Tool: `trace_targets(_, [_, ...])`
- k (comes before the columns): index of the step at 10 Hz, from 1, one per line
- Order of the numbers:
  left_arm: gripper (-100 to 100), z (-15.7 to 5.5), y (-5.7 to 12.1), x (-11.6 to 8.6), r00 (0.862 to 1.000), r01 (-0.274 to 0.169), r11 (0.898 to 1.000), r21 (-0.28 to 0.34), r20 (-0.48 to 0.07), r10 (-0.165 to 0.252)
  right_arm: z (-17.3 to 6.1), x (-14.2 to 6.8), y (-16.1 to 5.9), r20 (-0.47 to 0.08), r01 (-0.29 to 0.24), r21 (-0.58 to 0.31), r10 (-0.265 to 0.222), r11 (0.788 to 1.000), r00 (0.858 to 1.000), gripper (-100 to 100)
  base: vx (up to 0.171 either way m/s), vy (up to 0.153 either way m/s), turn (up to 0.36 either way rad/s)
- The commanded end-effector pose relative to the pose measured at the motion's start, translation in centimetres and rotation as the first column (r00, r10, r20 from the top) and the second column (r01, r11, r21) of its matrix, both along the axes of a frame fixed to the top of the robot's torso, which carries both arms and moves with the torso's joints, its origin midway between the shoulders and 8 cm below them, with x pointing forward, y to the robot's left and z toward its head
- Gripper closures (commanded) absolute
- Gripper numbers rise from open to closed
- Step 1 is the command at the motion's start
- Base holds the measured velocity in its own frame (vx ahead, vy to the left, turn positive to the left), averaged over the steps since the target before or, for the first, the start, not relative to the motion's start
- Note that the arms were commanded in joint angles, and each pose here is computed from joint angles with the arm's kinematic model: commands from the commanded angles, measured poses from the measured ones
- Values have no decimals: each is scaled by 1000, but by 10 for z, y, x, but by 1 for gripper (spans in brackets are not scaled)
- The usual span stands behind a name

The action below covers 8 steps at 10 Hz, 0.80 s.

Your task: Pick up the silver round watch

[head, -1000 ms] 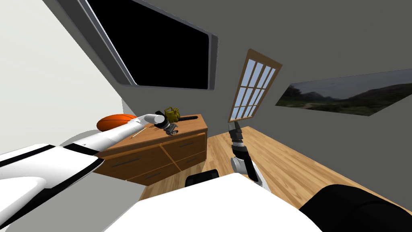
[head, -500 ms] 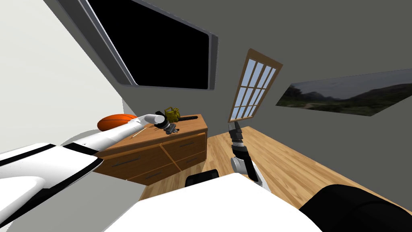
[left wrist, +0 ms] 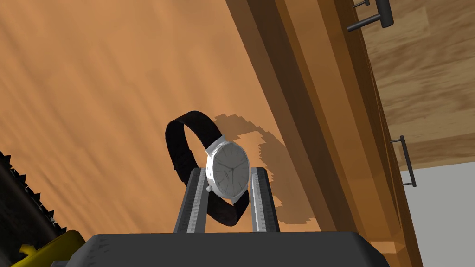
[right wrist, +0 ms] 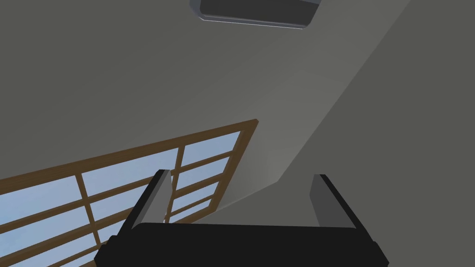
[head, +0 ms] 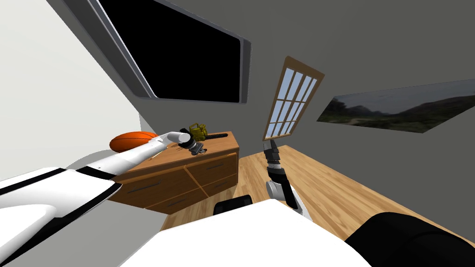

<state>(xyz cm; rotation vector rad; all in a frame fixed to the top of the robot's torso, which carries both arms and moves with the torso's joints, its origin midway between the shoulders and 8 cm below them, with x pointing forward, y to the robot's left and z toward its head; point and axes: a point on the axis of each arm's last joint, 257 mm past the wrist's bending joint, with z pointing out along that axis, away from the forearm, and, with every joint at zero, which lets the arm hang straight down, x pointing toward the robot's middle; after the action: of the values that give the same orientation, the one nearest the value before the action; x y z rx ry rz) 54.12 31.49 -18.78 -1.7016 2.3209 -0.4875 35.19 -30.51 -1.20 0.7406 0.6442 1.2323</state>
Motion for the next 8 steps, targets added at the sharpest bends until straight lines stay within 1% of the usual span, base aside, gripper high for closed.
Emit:
trace_targets(1, [100, 5, -3, -1, 1000, 2, 1000, -5, 4, -2, 0, 0, 0, 0, 0, 0, 0, 1000, 1000, 0, -1, 11, -18])
trace_targets(2, [100, -1, -4, -8, 1000, 12, 1000, 9, -15, -12, 0, 0, 0, 0, 0, 0, 0, 1000, 1000, 0, 3, 10, -24])
trace_targets(3, [100, 7, -5, -3, 1000, 6, 1000, -5, 3, -6, 0, 0, 0, 0, 0, 0, 0, 1000, 1000, 0, 0, 6, -13])
trace_targets(4, [100, 2, -5, -10, 1000, 13, 1000, 9, -14, -13, 0, 0, 0, 0, 0, 0, 0, 1000, 1000, 0, 3, 7, -18])
trace_targets(5, [100, 10, -6, -6, 1000, 7, 1000, -5, 3, -7, 0, 0, 0, 0, 0, 0, 0, 1000, 1000, 0, 0, 5, -17])
trace_targets(6, [100, 5, -5, -12, 1000, 11, 1000, 9, -12, -11, 0, 0, 0, 0, 0, 0, 0, 1000, 1000, 0, 2, 9, -28])
trace_targets(7, [100, 12, -5, -8, 1000, 5, 1000, -5, 4, -5, 0, 0, 0, 0, 0, 0, 0, 1000, 1000, 0, -1, 8, -15])
trace_targets(8, [100, 7, -4, -15, 1000, 6, 1000, 9, -12, -6, 0, 0, 0, 0, 0, 0, 0, 1000, 1000, 0, 2, 9, -28])
